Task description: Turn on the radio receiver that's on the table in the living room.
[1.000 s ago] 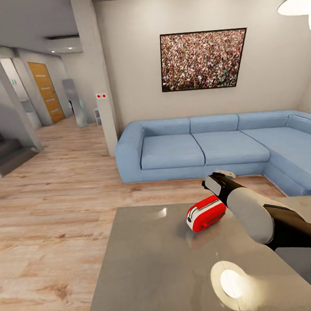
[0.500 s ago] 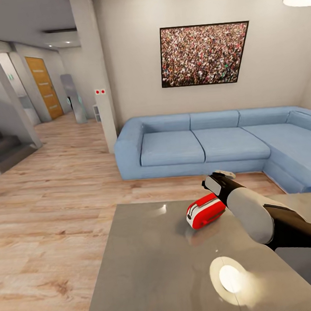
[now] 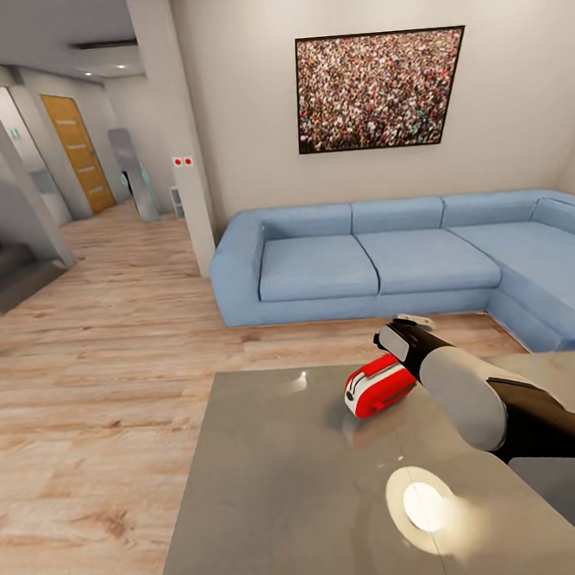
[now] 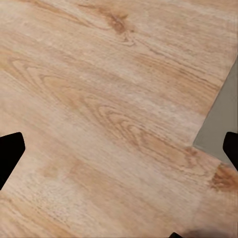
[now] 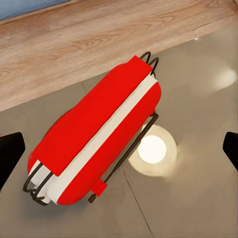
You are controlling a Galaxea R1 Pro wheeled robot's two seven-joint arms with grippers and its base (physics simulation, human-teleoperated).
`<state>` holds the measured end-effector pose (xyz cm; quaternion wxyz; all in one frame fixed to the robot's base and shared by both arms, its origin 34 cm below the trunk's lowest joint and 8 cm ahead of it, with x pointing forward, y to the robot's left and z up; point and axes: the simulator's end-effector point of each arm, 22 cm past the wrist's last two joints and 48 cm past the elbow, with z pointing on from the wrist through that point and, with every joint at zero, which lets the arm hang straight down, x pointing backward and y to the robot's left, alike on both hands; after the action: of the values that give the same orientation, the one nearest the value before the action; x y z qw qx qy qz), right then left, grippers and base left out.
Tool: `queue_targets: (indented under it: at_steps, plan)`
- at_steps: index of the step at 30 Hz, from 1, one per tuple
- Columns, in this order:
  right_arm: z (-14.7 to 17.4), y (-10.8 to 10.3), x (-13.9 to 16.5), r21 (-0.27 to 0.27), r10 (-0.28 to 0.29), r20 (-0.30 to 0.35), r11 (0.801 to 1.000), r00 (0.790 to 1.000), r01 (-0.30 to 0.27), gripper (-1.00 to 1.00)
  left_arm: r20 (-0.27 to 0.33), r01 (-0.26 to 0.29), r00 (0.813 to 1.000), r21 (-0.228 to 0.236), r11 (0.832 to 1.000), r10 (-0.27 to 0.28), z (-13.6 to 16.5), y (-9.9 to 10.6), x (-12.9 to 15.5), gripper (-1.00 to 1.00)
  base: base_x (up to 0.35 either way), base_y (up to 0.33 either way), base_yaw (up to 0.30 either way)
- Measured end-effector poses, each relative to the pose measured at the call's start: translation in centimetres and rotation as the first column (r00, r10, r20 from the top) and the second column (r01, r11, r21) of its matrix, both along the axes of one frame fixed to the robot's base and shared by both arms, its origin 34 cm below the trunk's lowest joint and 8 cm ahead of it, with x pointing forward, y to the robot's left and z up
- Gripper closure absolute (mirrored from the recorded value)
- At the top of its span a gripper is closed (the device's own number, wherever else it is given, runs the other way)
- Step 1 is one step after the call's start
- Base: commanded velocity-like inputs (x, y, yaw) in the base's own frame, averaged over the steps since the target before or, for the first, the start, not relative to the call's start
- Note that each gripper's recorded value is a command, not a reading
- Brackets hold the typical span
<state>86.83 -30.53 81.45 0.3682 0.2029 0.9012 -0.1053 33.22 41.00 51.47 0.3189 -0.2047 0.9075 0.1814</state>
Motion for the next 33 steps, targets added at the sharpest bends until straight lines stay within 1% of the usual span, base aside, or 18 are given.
queue_targets:
  at_steps: [25, 27, 29, 31, 33]
  plan:
    - [-2.8, -0.5, 0.0, 0.001, -0.004, -0.035, 1.0, 0.999, 0.004, -1.0, -0.041, 0.0, 0.999, 0.004, 1.0, 0.0, -0.7, 0.3, -1.3, -1.0, 0.0, 0.0, 0.0]
    - [-3.1, 0.1, 0.2, 0.019, 0.017, -0.031, 1.0, 0.999, -0.016, -1.0, -0.044, 0.0, 0.999, 0.003, 1.0, 0.001, -0.8, 0.2, -1.4, -1.0, 0.0, 0.0, 0.0]
    - [-3.4, 1.1, 0.7, 0.052, 0.055, -0.019, 0.997, 0.998, -0.054, -1.0, -0.047, 0.0, 0.999, 0.004, 1.0, 0.0, -0.8, 0.3, -1.5, -1.0, 0.0, 0.0, 0.0]
    - [-3.6, 2.5, 1.2, 0.095, 0.105, 0.0, 0.99, 0.994, -0.104, -1.0, -0.05, 0.0, 0.999, 0.004, 1.0, 0.0, -0.9, 0.3, -1.6, -1.0, 0.0, 0.0, 0.0]
    - [-3.9, 3.2, 1.4, 0.114, 0.126, 0.006, 0.986, 0.992, -0.126, -1.0, -0.054, -0.001, 0.999, 0.003, 1.0, 0.001, -0.9, 0.2, -1.7, -1.0, 0.0, 0.0, 0.0]
